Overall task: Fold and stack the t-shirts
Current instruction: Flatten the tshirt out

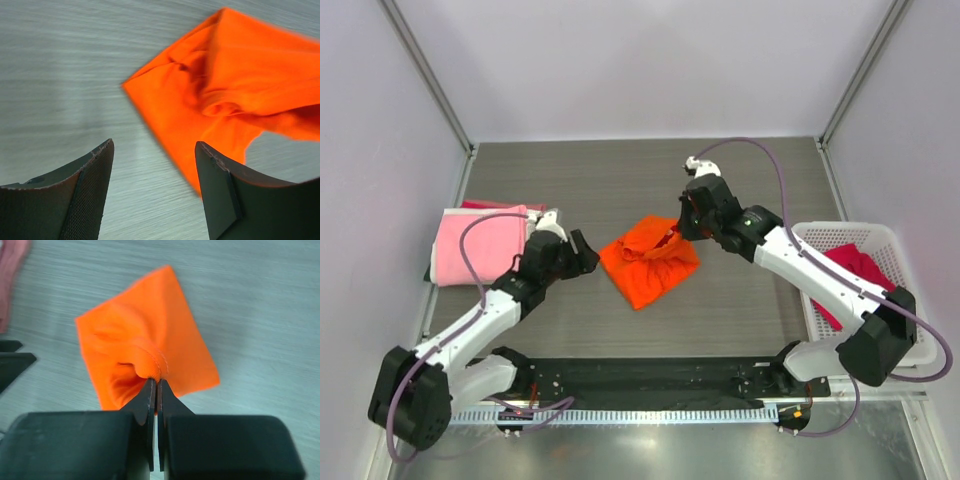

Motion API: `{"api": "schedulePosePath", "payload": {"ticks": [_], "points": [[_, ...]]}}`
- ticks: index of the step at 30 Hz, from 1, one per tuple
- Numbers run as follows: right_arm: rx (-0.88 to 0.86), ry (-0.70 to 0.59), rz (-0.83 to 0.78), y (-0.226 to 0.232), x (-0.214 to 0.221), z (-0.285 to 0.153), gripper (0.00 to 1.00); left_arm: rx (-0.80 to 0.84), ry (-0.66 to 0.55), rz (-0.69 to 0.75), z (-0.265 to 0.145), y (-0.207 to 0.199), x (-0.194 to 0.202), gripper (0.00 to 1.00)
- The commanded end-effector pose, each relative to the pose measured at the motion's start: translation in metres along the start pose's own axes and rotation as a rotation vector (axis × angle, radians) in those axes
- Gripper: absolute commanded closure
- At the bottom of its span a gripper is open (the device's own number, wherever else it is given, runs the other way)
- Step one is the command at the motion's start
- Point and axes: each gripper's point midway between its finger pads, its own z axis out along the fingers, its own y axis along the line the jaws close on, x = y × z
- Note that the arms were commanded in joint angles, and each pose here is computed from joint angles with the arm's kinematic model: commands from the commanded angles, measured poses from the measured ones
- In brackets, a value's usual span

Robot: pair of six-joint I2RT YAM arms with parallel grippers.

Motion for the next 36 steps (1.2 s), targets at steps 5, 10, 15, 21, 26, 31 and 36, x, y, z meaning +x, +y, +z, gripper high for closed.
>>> {"api": "schedulePosePath", "payload": {"ticks": [5,10,15,21,26,31,36], "points": [[-0.242,0.082,-0.209,0.136,-0.016,-0.002,0.99,-0.343,-0.325,-0.073,-0.049,0.076,-0.033,0.23],[-0.424,-0.211,-0.175,0.198,-0.150,-0.091,0.99,-0.395,-0.429,-0.111,-0.070,0.092,-0.041,0.23],[-0.430,-0.484,0.093,0.106,-0.252,-0.160,0.99,-0.358,-0.496,-0.130,-0.082,0.090,-0.047,0.24],[-0.059,-0.365,0.397,-0.088,-0.194,-0.064,0.99,-0.350,-0.486,-0.116,-0.080,0.089,-0.046,0.24],[0.013,-0.162,0.453,-0.134,-0.094,-0.017,0.40,-0.331,-0.450,-0.087,-0.073,0.083,-0.045,0.23],[0.125,-0.134,0.427,-0.159,-0.037,-0.010,0.28,-0.275,-0.383,-0.045,-0.060,0.071,-0.038,0.23],[0.148,-0.117,0.349,-0.165,-0.029,-0.009,0.32,-0.219,-0.319,-0.030,-0.046,0.056,-0.034,0.24]]}}
